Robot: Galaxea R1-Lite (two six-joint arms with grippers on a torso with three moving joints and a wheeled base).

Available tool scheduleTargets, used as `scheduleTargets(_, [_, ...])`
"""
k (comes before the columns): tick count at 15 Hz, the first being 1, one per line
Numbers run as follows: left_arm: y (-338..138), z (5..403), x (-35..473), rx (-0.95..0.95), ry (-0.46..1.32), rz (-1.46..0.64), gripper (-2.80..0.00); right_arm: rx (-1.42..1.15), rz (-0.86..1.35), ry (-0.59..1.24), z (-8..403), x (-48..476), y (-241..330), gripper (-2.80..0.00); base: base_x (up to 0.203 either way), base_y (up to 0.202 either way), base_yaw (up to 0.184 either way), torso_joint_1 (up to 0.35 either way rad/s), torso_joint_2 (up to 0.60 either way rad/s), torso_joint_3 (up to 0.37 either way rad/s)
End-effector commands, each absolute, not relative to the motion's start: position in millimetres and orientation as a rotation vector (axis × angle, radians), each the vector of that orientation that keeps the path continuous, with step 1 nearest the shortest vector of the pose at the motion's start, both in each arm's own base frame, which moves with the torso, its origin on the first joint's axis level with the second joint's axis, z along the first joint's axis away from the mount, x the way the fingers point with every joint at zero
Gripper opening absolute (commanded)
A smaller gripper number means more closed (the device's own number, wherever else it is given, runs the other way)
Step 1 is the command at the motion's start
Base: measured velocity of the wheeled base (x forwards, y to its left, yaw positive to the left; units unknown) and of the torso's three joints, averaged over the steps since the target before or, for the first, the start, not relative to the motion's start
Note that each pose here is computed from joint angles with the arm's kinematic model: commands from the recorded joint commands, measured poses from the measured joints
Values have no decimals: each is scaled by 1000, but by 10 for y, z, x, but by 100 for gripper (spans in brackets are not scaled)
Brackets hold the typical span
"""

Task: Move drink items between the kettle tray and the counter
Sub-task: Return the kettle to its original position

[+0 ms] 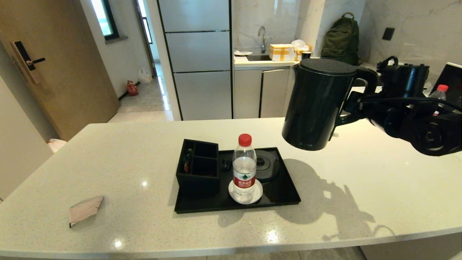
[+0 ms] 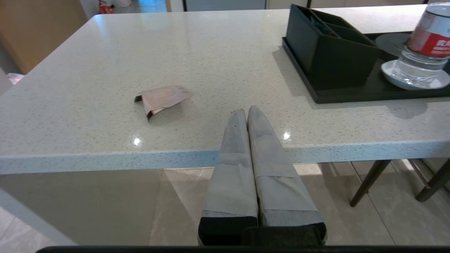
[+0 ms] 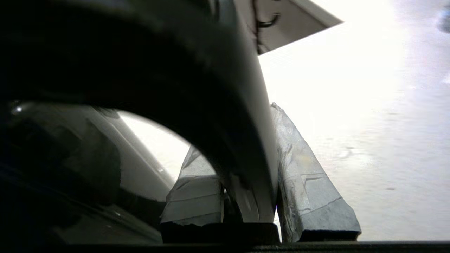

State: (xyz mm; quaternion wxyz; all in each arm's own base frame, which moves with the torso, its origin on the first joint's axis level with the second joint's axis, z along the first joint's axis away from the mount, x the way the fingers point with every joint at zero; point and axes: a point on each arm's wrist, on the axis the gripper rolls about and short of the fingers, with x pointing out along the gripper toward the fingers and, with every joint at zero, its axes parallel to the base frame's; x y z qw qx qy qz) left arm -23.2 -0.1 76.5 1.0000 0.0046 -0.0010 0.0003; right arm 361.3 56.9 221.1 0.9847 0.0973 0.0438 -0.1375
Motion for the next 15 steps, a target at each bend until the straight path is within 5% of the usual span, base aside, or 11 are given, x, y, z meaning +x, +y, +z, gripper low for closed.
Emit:
scheduleTargets(1, [-1, 765, -230, 9, 0, 2, -280, 198, -199, 85, 2104, 3551, 723, -280, 0, 0, 0, 0, 0, 0])
scheduleTargets(5, [-1, 765, -230, 9, 0, 2, -280, 157, 68, 143, 1688, 3504, 986, -280, 0, 0, 0, 0, 0, 0])
scheduleTargets(15, [-1, 764, -231, 9, -2, 2, -280, 56, 232, 197, 1303, 3828, 1305, -280, 0, 0, 0, 0, 0, 0])
